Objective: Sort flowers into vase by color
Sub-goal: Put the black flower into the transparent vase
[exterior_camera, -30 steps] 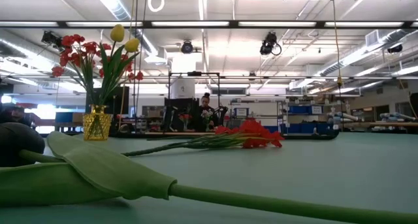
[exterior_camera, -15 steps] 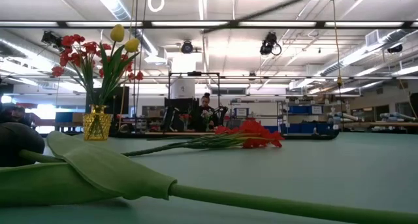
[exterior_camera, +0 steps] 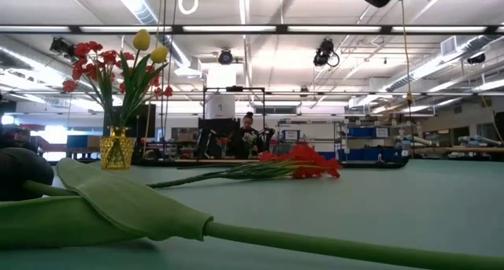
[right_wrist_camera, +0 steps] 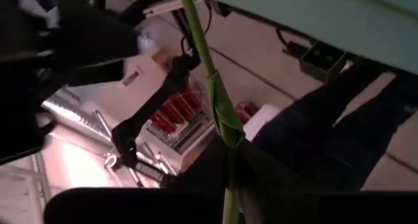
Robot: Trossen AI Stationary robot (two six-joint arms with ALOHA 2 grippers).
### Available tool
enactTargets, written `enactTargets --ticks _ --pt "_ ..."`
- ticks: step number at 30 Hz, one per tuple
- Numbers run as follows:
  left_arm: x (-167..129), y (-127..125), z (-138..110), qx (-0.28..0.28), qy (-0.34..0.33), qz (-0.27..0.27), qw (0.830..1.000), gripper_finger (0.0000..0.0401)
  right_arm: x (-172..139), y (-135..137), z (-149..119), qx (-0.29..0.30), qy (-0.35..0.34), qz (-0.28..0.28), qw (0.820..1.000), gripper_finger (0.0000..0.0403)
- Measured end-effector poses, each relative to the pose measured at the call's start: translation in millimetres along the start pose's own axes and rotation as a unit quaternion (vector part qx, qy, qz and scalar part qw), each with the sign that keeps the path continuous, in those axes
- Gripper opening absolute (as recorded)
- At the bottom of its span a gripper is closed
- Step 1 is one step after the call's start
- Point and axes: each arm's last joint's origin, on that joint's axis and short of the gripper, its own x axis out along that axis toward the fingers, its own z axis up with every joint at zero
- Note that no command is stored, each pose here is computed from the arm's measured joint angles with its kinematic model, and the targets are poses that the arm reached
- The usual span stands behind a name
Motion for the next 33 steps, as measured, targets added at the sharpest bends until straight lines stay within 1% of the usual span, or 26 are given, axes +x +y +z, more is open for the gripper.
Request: enactTargets --ticks 3,6,10,17,19,25,28,31,33 --pt "11.3 -3.9 -0.1 0.026 -0.005 0.009 1.000 0.0230 -0.1 4.5 3.1 0.013 0.013 0.008 1.000 0.0036" --pt "18.2 -5.1 1.9 0.026 -0.021 0.020 0.999 0.0220 -1.1 6.6 7.1 0.027 0.009 0.011 1.000 0.0032" --pt "23.3 -3.2 1.7 0.021 -0.028 0.030 0.999 0.0193 -3.3 12.3 10.6 0.025 0.010 0.027 0.999 0.0030" --pt "27.2 -0.9 -2.0 0.027 -0.024 0.025 0.999 0.0138 -4.3 16.0 11.7 0.023 0.008 0.044 0.999 0.0031" --pt "27.6 0.4 -2.8 0.028 -0.022 0.025 0.999 0.0127 -4.5 17.3 11.2 0.021 0.007 0.053 0.998 0.0031" --pt "27.9 0.9 -3.5 0.052 -0.020 0.025 0.998 0.0100 -5.9 22.9 11.4 0.011 -0.002 0.088 0.996 0.0035" --pt "28.9 2.9 -6.7 0.052 -0.010 0.022 0.998 0.0072 -6.2 24.2 11.9 -0.008 -0.015 0.101 0.995 0.0043" --pt "29.3 3.3 -8.4 0.049 -0.004 0.020 0.999 0.0022 -6.0 23.1 13.0 -0.024 -0.024 0.096 0.995 0.0058" --pt "29.2 2.6 -9.1 0.050 0.000 0.017 0.999 0.0012 -6.0 22.9 13.1 -0.031 -0.025 0.094 0.995 0.0072"
